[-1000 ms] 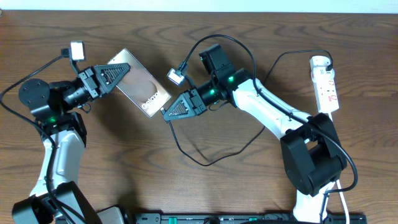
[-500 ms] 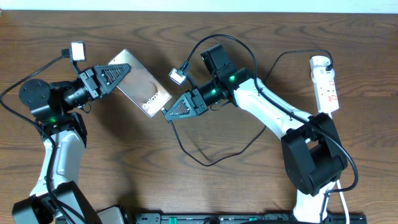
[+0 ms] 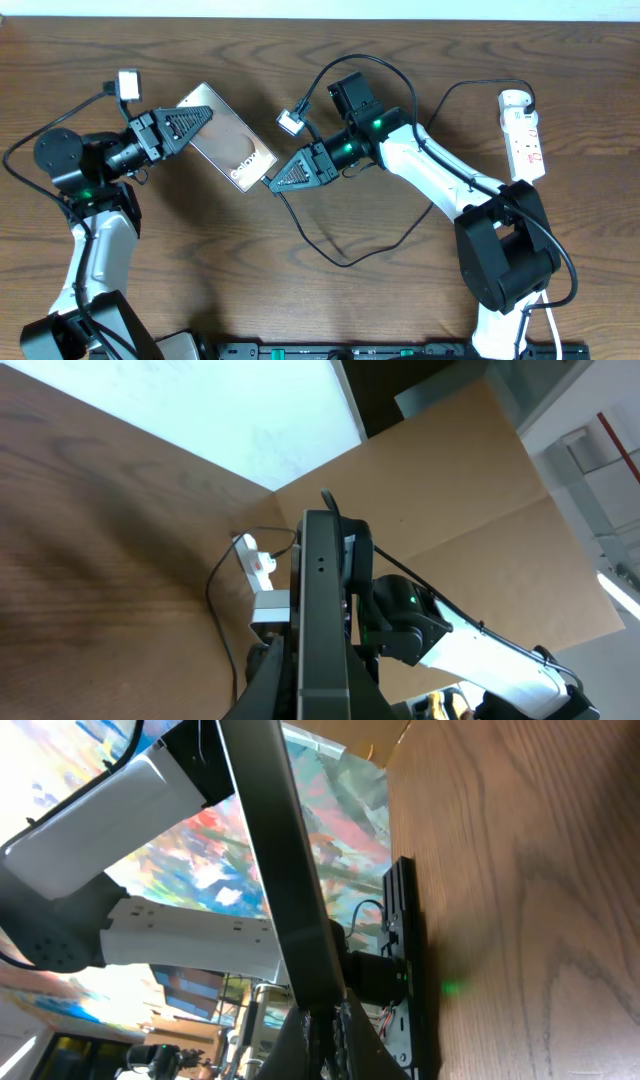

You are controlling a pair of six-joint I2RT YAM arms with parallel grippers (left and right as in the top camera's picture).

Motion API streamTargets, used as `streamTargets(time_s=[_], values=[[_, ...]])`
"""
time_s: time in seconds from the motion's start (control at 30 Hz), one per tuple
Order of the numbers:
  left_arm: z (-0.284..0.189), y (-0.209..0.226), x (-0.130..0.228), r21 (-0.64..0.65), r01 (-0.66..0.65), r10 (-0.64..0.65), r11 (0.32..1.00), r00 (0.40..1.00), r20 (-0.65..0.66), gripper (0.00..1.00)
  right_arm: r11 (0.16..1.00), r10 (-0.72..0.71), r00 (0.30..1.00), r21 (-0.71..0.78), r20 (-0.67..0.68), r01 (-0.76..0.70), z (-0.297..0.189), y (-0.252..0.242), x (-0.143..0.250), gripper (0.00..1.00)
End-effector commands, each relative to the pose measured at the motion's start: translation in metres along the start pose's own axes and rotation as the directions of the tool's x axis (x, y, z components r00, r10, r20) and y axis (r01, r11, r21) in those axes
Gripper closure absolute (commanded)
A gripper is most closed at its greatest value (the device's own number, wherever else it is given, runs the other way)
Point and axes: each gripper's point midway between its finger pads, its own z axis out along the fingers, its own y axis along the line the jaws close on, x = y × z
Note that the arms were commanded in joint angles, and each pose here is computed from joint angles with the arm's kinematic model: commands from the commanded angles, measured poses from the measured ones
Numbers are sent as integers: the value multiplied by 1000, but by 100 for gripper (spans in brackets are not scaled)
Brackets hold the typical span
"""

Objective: Plug charger to phone and switch on socket
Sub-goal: 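Press the plug further into the port while the left gripper holds the phone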

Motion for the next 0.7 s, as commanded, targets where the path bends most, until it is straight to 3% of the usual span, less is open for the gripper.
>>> streamTargets(time_s=[0.0, 0.67], values=[[2, -10, 17, 30, 22, -19, 999, 995, -93, 93, 996, -28, 999, 87, 31, 25, -11, -14, -9, 99], [3, -10, 17, 32, 22, -19, 999, 995, -95, 93, 997, -21, 998, 81, 52, 17, -10, -11, -22, 99]])
